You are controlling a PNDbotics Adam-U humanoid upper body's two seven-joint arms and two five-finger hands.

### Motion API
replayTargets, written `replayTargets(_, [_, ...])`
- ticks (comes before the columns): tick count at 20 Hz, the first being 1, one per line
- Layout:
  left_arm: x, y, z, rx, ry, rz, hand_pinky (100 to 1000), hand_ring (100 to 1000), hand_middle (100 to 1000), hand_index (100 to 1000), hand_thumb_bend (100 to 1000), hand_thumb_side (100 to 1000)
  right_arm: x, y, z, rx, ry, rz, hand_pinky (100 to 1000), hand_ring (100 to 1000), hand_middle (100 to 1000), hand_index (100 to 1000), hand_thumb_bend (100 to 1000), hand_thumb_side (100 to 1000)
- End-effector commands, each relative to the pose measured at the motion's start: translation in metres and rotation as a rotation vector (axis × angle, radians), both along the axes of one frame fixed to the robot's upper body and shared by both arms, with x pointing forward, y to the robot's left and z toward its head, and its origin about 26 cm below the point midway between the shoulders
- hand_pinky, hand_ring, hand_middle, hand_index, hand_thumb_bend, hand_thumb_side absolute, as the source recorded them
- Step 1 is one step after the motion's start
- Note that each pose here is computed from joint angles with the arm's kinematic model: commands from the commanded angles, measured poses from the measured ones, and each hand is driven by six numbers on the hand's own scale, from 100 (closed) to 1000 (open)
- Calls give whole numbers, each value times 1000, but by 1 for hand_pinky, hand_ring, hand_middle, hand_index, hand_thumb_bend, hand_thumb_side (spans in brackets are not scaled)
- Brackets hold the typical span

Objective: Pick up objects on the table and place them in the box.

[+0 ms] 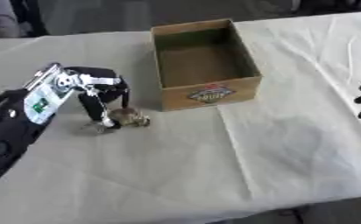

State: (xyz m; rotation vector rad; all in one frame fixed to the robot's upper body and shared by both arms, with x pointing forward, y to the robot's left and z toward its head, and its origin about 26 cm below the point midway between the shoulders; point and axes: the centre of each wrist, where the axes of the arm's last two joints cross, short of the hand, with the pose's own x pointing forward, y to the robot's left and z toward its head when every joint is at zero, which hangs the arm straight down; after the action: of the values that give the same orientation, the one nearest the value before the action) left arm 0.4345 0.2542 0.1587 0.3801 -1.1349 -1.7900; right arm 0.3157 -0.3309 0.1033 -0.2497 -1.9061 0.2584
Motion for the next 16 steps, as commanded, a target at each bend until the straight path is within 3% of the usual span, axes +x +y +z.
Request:
replayTargets(1, [0, -1, 11, -16, -56, 6, 134, 188, 138, 295, 413, 100, 2, -4, 10, -22, -28, -1, 377, 559, 590, 629, 100, 374])
replayTargets(8, [0, 0, 18, -76, -112, 30, 103, 154, 100, 243, 437, 100, 2, -4, 11, -21, -28, -1, 377, 559, 590, 629, 100, 373])
replayTargets(11, [0, 0, 21, -90, -118, 37, 152, 189, 122, 278, 415, 100, 2, -4, 10, -21, -28, -1, 377, 558, 590, 629, 100, 372])
replayTargets(12, [-1, 0, 21, -93, -114, 40, 189, 218, 151, 305, 424, 100, 2, -4, 11, -21, -28, -1, 377, 559, 590, 629, 100, 372])
replayTargets(14, [-1, -1, 18, -85, -88, 39, 379, 387, 337, 472, 463, 100, 2, -4, 11, -22, -29, -1, 377, 558, 590, 629, 100, 372])
replayTargets(15, [-1, -1, 17, -78, -72, 37, 379, 387, 337, 472, 463, 100, 2, -4, 11, -22, -29, -1, 377, 558, 590, 629, 100, 372])
replayTargets(16, [-1, -1, 16, -70, -54, 35, 502, 510, 483, 614, 495, 100, 2, -4, 11, -22, -29, -1, 377, 558, 590, 629, 100, 372])
